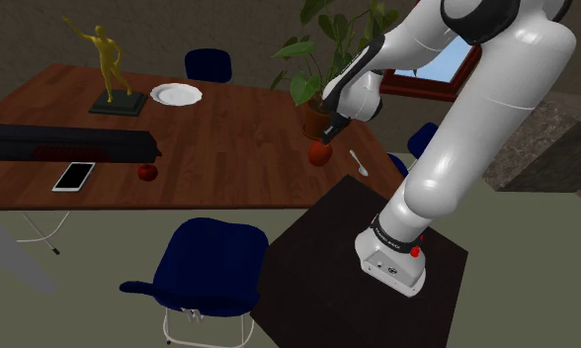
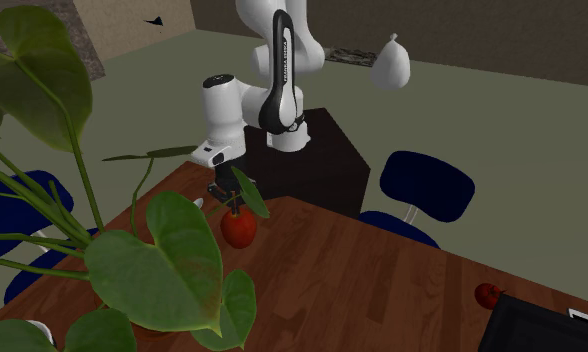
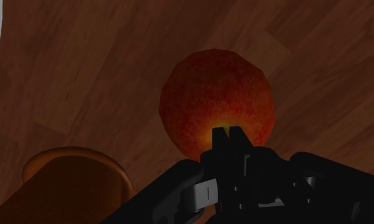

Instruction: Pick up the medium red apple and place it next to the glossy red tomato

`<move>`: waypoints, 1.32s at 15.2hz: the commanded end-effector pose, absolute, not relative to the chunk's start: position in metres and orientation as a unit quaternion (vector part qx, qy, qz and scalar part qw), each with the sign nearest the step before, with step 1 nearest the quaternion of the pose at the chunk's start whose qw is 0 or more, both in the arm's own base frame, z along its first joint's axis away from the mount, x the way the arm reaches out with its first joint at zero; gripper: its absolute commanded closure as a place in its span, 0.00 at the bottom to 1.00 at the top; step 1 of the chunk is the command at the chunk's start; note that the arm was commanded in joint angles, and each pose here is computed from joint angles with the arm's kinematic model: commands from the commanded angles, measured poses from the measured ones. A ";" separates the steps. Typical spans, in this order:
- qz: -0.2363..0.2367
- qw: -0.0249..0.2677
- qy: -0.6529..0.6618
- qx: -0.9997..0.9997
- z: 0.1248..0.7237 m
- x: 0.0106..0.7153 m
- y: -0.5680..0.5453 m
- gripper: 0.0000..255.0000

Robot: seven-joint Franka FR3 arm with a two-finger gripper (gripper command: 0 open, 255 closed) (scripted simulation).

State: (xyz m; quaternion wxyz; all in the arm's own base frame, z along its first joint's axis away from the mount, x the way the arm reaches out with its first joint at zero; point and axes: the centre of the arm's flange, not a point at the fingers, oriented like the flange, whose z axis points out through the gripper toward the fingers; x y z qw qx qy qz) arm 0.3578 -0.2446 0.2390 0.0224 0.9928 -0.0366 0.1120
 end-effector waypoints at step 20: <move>0.112 0.022 -0.037 0.993 0.339 0.358 -0.245 1.00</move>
